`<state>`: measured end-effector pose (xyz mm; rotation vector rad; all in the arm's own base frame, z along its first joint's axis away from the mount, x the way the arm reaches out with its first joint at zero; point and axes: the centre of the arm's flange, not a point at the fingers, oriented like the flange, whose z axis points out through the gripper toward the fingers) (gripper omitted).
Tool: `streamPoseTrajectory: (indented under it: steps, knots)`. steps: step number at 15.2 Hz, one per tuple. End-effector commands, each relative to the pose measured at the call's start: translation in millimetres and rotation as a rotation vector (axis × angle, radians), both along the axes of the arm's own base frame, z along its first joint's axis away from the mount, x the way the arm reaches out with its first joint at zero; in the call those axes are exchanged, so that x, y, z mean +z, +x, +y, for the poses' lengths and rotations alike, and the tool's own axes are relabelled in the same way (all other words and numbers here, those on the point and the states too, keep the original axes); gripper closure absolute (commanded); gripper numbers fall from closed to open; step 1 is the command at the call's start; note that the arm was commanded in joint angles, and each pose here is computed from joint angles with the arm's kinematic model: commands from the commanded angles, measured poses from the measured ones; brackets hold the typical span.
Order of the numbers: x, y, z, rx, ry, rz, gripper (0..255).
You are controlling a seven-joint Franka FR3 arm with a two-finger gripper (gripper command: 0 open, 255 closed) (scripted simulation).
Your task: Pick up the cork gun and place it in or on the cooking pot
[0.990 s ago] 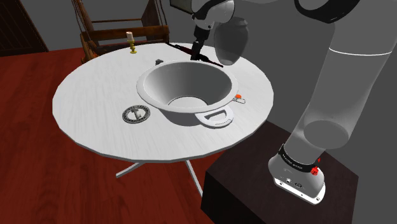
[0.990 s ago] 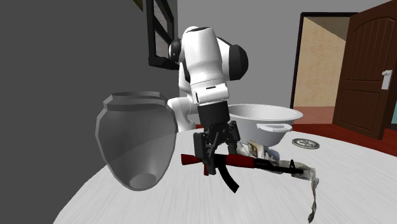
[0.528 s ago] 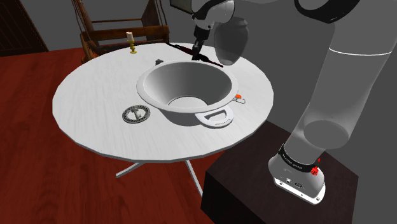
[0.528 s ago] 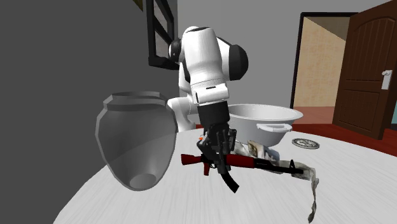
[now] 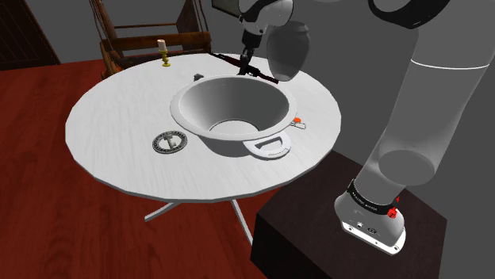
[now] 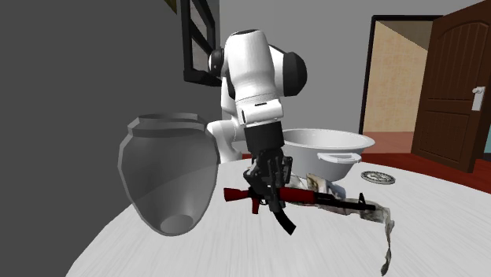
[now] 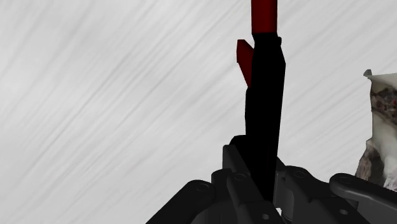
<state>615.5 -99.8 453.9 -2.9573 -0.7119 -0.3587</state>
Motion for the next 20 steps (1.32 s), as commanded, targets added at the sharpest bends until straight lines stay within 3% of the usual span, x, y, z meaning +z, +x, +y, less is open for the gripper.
streamPoseTrajectory:
  steps: [1, 20]
  knots:
    - [8.4, 0.1, 0.4, 0.0, 0.0, 0.0, 255]
    - [108.7, 0.1, 0.4, 0.0, 0.0, 0.0, 255]
